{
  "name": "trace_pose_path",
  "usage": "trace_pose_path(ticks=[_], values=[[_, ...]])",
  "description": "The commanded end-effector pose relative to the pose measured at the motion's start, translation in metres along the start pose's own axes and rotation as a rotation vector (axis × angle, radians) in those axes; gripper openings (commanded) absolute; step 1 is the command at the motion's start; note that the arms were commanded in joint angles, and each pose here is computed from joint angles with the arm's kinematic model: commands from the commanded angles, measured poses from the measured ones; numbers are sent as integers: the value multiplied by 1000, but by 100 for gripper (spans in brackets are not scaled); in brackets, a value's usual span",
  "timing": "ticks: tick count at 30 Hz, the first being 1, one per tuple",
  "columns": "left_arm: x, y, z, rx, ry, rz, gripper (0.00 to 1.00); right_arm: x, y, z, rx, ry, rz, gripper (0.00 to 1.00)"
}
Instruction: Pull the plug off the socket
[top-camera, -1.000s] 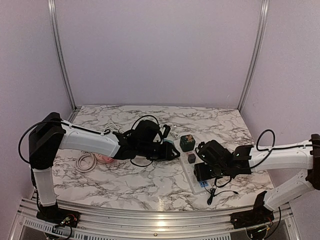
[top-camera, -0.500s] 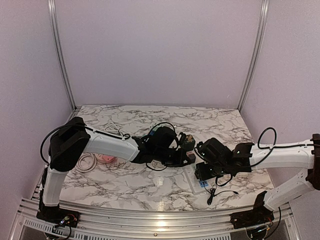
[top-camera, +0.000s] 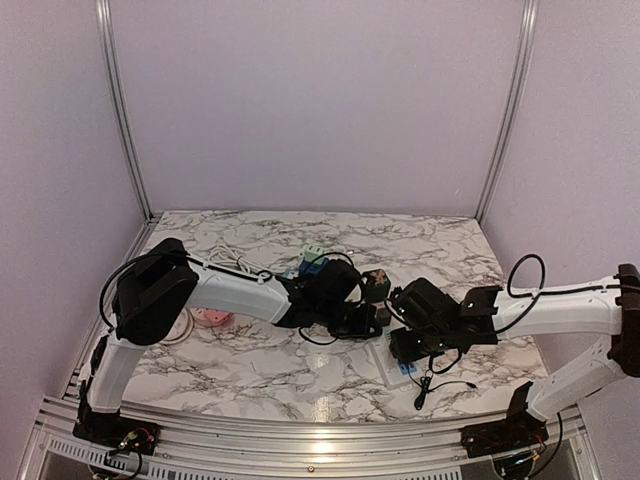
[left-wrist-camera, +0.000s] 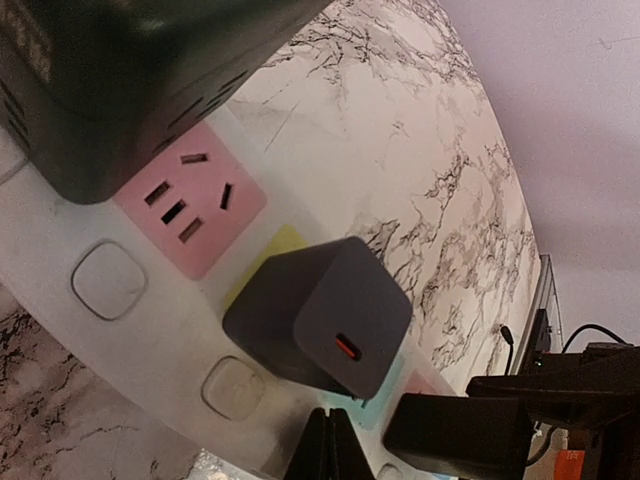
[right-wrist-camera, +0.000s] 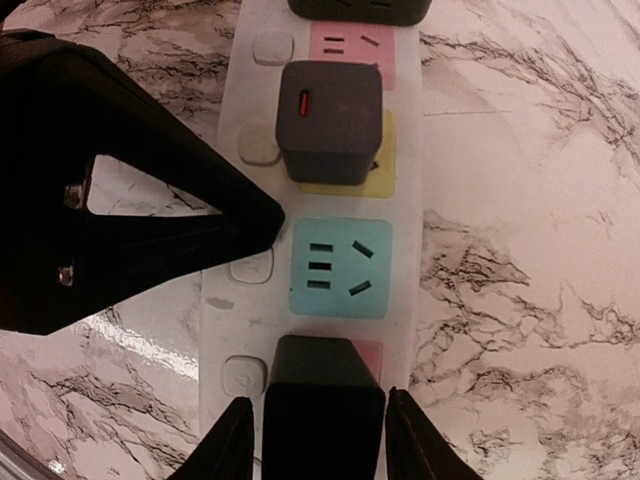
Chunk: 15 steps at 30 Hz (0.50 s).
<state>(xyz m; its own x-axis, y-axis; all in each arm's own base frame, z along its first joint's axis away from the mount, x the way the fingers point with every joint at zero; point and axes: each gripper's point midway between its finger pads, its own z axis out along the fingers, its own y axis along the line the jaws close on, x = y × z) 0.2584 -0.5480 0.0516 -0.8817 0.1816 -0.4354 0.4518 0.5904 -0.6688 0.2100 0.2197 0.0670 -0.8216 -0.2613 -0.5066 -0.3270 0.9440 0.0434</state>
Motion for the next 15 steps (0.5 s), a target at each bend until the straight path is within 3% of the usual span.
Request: trace_pose_path(ticks=[1, 15], values=[[11, 18, 11, -59, 40, 0, 0, -19, 9, -4, -18, -36, 3, 43], [30, 47, 13, -177, 99, -20, 0, -23, 4, -6, 23, -32, -3, 43]])
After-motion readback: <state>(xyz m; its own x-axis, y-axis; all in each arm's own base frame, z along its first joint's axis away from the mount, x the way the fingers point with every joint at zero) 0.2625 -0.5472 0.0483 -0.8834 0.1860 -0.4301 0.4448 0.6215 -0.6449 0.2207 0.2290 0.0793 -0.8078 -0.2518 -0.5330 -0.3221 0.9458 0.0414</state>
